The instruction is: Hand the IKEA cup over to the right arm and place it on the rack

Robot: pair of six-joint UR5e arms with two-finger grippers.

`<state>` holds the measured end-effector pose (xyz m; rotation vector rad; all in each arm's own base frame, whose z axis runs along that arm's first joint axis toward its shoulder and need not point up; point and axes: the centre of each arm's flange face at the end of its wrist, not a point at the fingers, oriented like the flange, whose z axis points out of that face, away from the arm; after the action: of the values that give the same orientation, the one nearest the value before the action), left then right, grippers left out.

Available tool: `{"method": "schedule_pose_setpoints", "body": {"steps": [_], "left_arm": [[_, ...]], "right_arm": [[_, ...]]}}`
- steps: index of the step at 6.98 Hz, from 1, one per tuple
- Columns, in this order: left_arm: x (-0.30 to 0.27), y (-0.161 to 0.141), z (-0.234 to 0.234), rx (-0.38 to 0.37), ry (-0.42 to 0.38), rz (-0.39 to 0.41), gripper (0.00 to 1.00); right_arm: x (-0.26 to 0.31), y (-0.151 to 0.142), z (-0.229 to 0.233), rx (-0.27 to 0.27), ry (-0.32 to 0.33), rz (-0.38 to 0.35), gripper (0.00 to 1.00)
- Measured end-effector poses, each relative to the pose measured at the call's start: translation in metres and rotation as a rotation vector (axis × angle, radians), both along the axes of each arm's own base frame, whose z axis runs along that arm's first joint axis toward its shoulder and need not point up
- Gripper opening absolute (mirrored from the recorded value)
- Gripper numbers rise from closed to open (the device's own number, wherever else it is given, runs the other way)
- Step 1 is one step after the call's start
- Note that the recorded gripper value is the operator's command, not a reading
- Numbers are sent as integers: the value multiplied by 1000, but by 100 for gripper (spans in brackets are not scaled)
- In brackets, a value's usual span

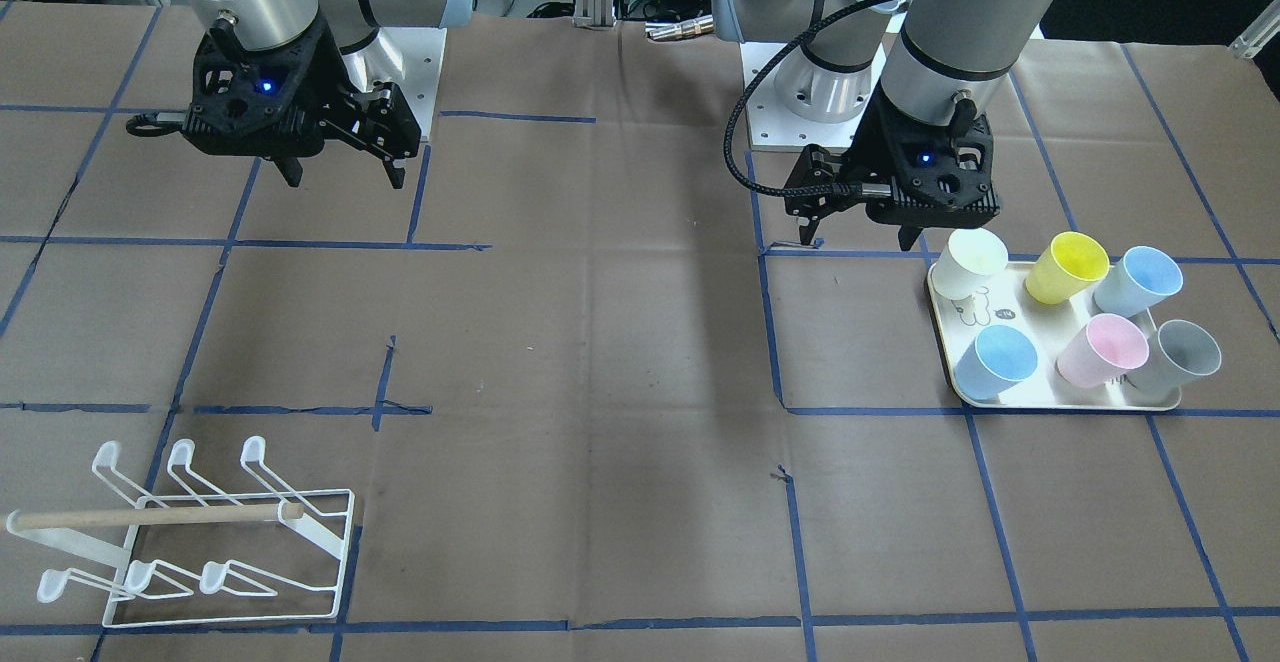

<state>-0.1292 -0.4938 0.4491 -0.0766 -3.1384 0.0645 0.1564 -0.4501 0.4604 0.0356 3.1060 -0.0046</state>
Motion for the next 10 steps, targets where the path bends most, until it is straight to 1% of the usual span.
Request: {"method": "schedule_pose_setpoints", "body": {"steps": [2, 3, 5, 7, 9, 10], "left_arm": [[16, 2, -8, 11, -1, -18, 100], [40, -1, -13, 20, -1, -24, 99], [116, -8, -19, 30, 0, -28, 99], [175, -8, -25, 40, 2, -31, 98], [199, -14, -44, 22, -7, -38, 99], [203, -19, -65, 6, -15, -41, 99]], "right_arm": [[1, 1, -3, 6, -14, 0, 100], [2, 0, -3, 1, -17, 0, 100], [2, -3, -1, -21, -21, 0, 100], [4, -3, -1, -27, -36, 1, 100], [7, -5, -2, -42, -66, 2, 100], [9, -6, -5, -56, -93, 3, 100]]}}
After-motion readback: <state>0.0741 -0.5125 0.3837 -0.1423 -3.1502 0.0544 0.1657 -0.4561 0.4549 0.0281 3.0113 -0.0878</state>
